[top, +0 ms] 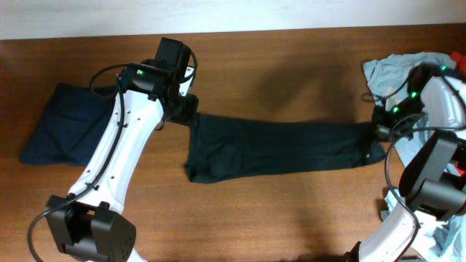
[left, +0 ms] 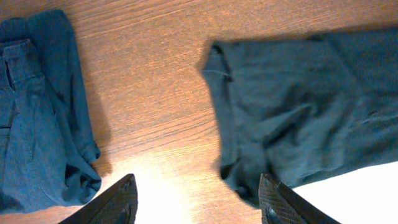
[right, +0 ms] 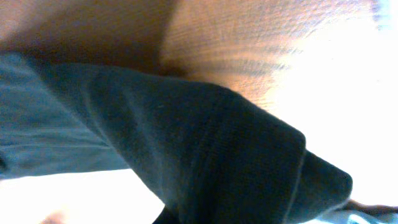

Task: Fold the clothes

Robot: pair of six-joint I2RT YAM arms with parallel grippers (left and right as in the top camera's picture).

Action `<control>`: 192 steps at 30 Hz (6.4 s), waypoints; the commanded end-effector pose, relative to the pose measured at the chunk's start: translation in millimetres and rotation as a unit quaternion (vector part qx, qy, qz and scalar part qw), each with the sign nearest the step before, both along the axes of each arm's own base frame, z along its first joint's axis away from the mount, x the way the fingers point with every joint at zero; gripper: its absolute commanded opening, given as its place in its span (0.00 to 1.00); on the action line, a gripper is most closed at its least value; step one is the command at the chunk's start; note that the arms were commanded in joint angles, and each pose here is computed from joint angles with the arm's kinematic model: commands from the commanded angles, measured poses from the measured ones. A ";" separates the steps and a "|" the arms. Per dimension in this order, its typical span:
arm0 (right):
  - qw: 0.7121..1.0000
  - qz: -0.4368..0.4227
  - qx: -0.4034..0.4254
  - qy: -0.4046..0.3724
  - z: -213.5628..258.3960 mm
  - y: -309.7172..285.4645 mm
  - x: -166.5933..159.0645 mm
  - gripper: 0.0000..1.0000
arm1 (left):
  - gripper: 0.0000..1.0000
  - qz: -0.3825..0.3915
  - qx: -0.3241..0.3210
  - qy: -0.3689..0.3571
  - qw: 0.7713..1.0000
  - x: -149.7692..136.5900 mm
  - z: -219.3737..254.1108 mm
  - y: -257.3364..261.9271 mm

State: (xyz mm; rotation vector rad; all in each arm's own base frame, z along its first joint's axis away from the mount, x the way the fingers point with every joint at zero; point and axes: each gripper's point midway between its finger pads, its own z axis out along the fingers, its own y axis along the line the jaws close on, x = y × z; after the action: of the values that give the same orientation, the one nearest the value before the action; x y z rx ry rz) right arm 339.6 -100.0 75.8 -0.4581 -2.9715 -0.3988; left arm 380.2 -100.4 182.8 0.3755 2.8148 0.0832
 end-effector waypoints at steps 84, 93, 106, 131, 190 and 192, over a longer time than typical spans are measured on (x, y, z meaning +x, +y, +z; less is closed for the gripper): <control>0.946 0.138 0.270 -0.114 38.3 203.1 29.2 0.44 | 0.82 0.085 -0.228 0.107 0.964 -44.8 -142.2 -25.4; 0.945 0.145 0.273 -0.106 38.9 203.7 23.3 0.44 | 0.79 0.075 -0.279 0.167 0.943 -50.2 -196.4 -46.7; 0.945 0.145 0.276 -0.095 39.6 204.2 18.2 0.44 | 0.01 0.064 -0.340 0.204 0.916 -61.7 -189.4 -67.3; 0.945 0.157 0.268 -0.103 37.5 201.6 19.2 0.44 | 0.01 -0.044 -0.077 0.092 0.992 -27.7 -57.5 -48.2; 0.952 0.161 0.246 -0.089 31.7 195.4 14.8 0.45 | 0.00 -0.035 -0.122 0.180 0.976 25.4 -130.0 -77.7; 0.952 0.161 0.246 -0.089 31.7 195.4 14.8 0.45 | 0.00 -0.041 -0.124 0.170 0.977 26.0 -116.2 -84.1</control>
State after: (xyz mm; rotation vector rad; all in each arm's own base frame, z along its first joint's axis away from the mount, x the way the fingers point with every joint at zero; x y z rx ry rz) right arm 351.0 96.5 94.4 0.0772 -2.8301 -1.1387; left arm 404.2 -159.5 33.1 0.4177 3.1664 -0.2560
